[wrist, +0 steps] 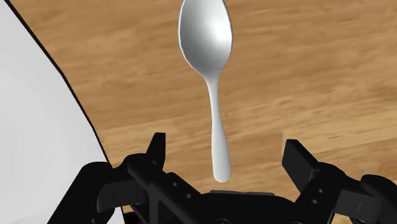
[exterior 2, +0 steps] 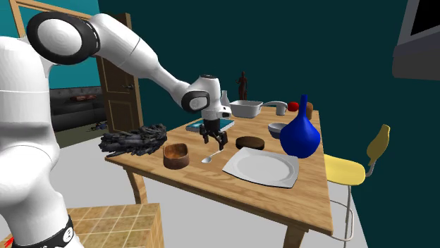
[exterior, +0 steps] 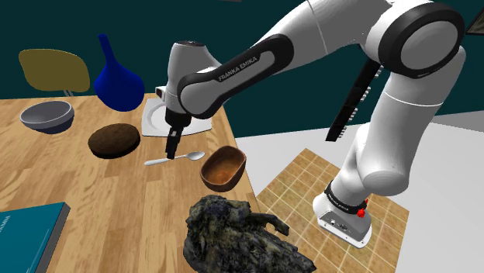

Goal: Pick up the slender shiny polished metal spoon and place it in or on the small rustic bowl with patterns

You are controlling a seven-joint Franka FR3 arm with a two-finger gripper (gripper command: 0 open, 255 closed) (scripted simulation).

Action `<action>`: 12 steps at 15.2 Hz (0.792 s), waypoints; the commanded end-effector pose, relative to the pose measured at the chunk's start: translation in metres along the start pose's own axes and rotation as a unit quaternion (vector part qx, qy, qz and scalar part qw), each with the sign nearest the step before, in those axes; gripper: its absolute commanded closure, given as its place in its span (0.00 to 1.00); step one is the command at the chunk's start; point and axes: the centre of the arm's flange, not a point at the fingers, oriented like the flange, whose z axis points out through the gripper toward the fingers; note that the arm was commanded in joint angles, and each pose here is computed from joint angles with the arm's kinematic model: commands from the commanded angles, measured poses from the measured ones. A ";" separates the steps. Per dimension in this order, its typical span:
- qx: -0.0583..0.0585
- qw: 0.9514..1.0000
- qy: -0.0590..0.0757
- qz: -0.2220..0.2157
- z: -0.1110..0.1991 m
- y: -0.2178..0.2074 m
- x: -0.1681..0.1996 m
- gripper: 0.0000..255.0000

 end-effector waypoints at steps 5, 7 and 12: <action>0.001 1.000 0.002 -0.003 0.031 -0.002 0.003 0.00; 0.001 1.000 0.002 -0.003 0.039 -0.002 0.003 0.00; 0.001 1.000 0.002 -0.003 0.039 -0.002 0.003 0.00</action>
